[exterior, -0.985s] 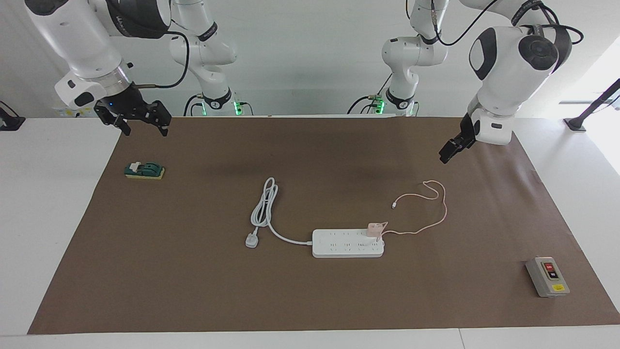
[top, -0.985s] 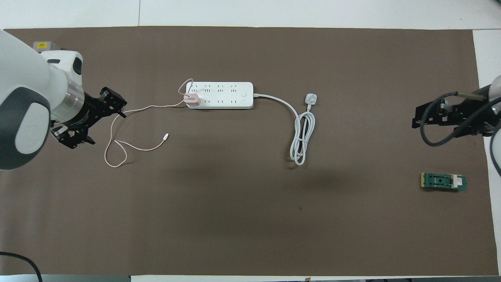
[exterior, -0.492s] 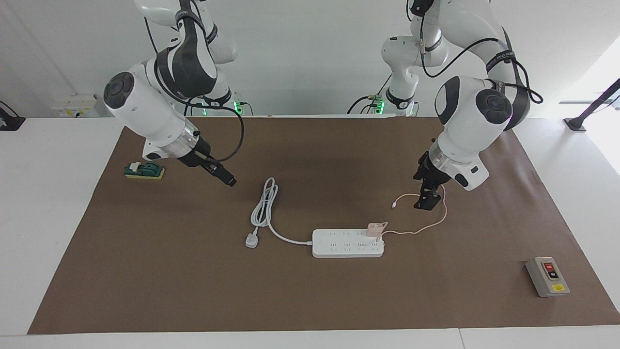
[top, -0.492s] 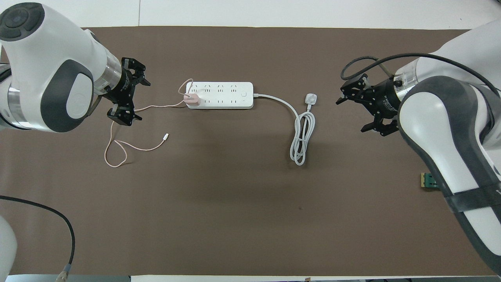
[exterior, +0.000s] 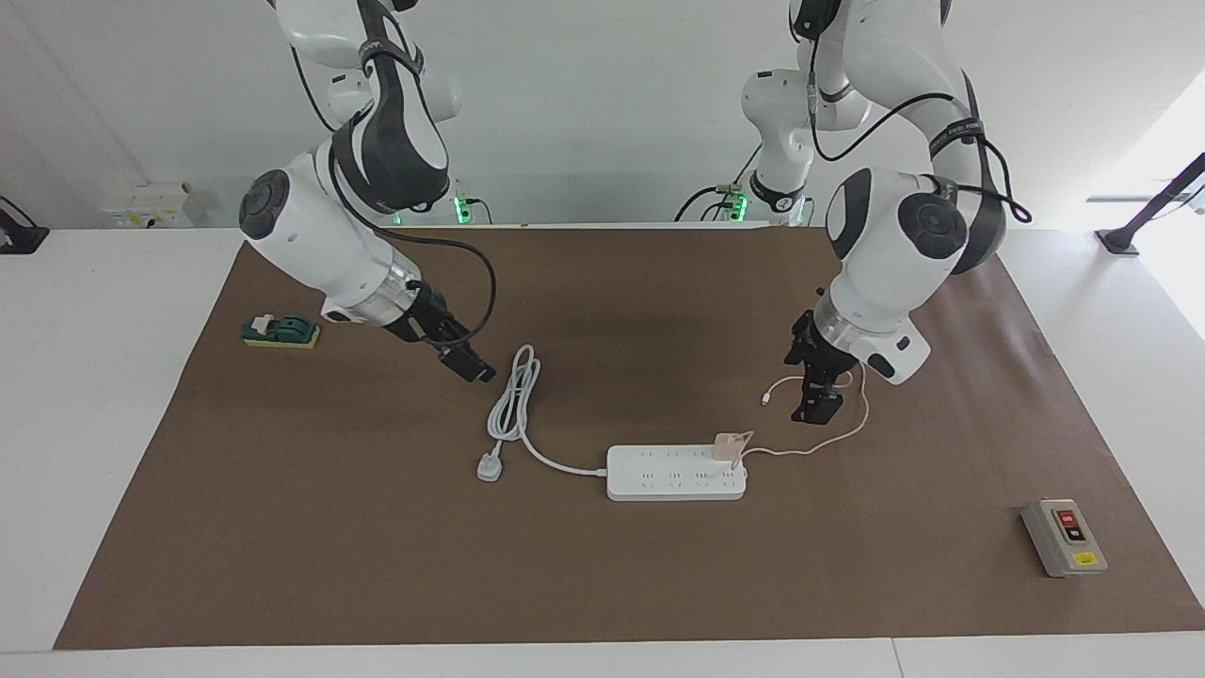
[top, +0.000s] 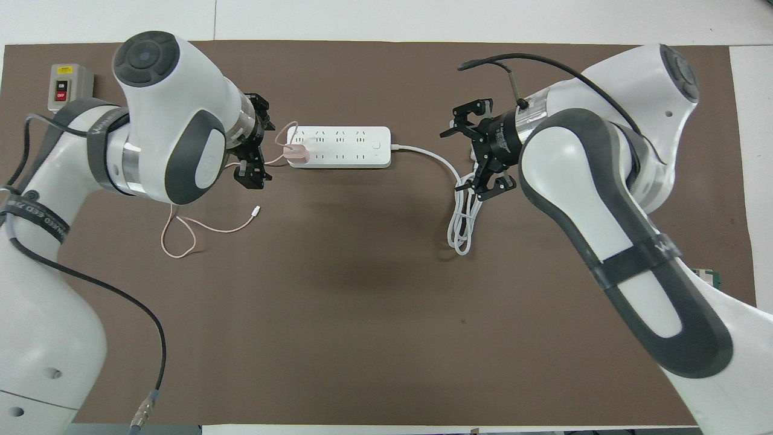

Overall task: Unplug charger and place it aside
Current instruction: 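Reach the left gripper to the pink charger while the right gripper reaches the strip, then grasp the pink charger with the left gripper while the right gripper holds the strip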

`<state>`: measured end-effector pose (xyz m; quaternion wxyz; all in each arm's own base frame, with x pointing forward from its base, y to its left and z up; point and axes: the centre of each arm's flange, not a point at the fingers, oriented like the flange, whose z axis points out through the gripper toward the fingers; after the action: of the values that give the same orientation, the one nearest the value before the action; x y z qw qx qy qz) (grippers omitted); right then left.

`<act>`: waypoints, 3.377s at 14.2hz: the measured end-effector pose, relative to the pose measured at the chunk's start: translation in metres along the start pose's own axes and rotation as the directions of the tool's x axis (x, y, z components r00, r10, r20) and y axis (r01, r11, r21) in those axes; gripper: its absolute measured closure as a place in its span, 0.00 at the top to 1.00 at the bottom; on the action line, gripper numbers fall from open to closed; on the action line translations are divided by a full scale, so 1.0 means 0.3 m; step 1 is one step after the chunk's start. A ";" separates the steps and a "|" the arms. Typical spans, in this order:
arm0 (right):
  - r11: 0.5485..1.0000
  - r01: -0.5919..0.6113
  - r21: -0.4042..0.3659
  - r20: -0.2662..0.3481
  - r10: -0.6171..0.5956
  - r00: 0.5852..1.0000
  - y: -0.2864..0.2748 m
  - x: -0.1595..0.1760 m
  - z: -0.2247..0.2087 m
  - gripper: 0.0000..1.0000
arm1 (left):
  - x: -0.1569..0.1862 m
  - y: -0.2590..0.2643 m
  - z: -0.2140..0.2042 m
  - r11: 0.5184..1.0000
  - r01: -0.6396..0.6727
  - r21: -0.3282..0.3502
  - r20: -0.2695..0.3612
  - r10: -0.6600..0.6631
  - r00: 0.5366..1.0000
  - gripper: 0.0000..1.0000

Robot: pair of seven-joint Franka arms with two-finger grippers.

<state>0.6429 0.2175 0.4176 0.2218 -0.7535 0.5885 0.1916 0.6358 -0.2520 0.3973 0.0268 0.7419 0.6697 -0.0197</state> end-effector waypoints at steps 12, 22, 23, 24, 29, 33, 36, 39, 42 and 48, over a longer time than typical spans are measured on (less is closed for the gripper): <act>0.965 -0.251 -0.070 0.121 0.258 0.959 -0.177 0.037 0.490 1.00 | -0.096 -0.013 0.161 0.995 0.103 0.019 -0.071 -0.101 0.992 1.00; 0.972 -0.223 -0.071 0.135 0.231 0.964 -0.253 0.068 0.588 1.00 | -0.122 -0.008 0.205 0.993 0.118 0.000 -0.073 -0.118 0.990 1.00; 0.973 -0.221 -0.070 0.135 0.229 0.964 -0.255 0.071 0.593 1.00 | -0.121 -0.008 0.205 0.993 0.118 0.000 -0.074 -0.118 0.990 1.00; 0.973 -0.219 -0.069 0.135 0.226 0.965 -0.257 0.070 0.594 1.00 | -0.121 -0.007 0.205 0.993 0.118 0.000 -0.074 -0.118 0.990 1.00; 0.979 -0.197 -0.050 0.129 0.202 0.971 -0.260 0.054 0.617 1.00 | -0.121 -0.006 0.205 0.993 0.118 -0.003 -0.073 -0.118 0.990 1.00; 0.982 -0.185 -0.043 0.126 0.189 0.974 -0.261 0.053 0.625 1.00 | -0.121 -0.005 0.206 0.993 0.118 -0.005 -0.072 -0.118 0.990 1.00; 0.982 -0.186 -0.045 0.121 0.190 0.974 -0.262 0.066 0.638 1.00 | -0.121 -0.004 0.206 0.993 0.118 -0.006 -0.072 -0.118 0.990 1.00; 0.981 -0.186 -0.046 0.117 0.190 0.975 -0.262 0.075 0.651 1.00 | -0.121 -0.004 0.206 0.993 0.116 -0.007 -0.072 -0.117 0.991 1.00; 0.983 -0.177 -0.043 0.103 0.181 0.978 -0.263 0.070 0.652 0.95 | -0.122 -0.004 0.205 0.993 0.115 -0.008 -0.072 -0.116 0.991 1.00; 0.984 -0.175 -0.042 0.101 0.178 0.979 -0.263 0.069 0.652 0.94 | -0.122 0.017 0.187 0.994 0.091 -0.060 -0.080 -0.096 0.992 0.34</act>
<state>0.7189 0.3269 0.2530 0.2219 -0.6908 0.6373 0.2594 0.6374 -0.2926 0.3438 0.0190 0.7088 0.7046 0.0286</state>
